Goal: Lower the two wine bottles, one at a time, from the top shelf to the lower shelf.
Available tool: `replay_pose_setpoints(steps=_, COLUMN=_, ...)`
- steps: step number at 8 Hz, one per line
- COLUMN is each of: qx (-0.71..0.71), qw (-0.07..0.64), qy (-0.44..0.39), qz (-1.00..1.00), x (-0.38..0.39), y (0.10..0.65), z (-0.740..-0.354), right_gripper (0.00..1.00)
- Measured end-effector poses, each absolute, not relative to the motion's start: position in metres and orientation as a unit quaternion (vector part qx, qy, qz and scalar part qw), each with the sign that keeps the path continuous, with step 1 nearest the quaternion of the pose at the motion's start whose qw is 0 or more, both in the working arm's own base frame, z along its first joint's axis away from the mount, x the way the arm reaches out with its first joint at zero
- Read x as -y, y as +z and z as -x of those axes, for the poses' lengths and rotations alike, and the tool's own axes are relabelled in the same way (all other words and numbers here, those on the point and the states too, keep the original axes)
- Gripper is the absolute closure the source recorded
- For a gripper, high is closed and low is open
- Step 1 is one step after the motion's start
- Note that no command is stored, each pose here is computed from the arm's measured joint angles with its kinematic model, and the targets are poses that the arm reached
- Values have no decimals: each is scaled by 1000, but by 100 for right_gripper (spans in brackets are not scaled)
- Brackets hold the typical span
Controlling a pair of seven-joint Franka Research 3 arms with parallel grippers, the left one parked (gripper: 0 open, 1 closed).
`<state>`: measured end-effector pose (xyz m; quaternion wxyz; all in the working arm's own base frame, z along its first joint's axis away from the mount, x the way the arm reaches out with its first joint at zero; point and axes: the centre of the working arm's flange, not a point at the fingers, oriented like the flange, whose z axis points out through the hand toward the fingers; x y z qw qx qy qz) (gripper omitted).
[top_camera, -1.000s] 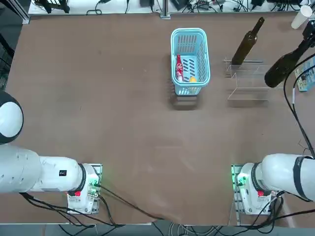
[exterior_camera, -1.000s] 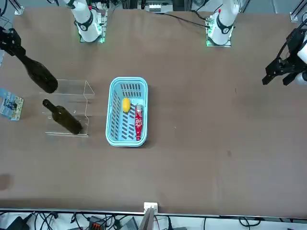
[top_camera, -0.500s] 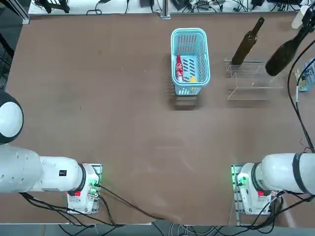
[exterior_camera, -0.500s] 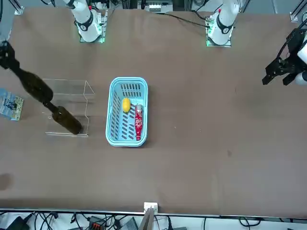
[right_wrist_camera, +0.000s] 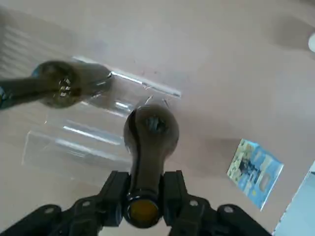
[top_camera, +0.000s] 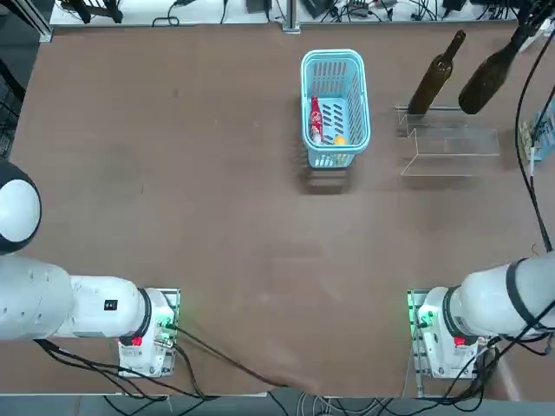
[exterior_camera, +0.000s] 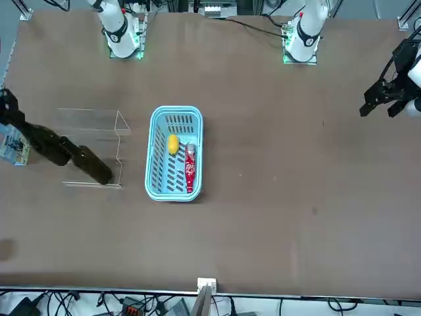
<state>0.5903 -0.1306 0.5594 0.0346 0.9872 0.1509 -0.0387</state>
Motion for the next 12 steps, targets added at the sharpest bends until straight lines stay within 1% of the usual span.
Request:
replay_pose_setpoints(steps=2, qx=-157, qw=29, qy=-41, qz=-986, x=129, y=544, z=-612, right_gripper=60)
replay_pose_setpoints(steps=6, qx=-163, qw=23, qy=-42, qz=-985, x=129, y=514, z=-632, right_gripper=60)
replay_pose_setpoints(steps=12, qx=-167, qw=16, qy=-63, qz=-984, x=130, y=481, z=-633, right_gripper=60)
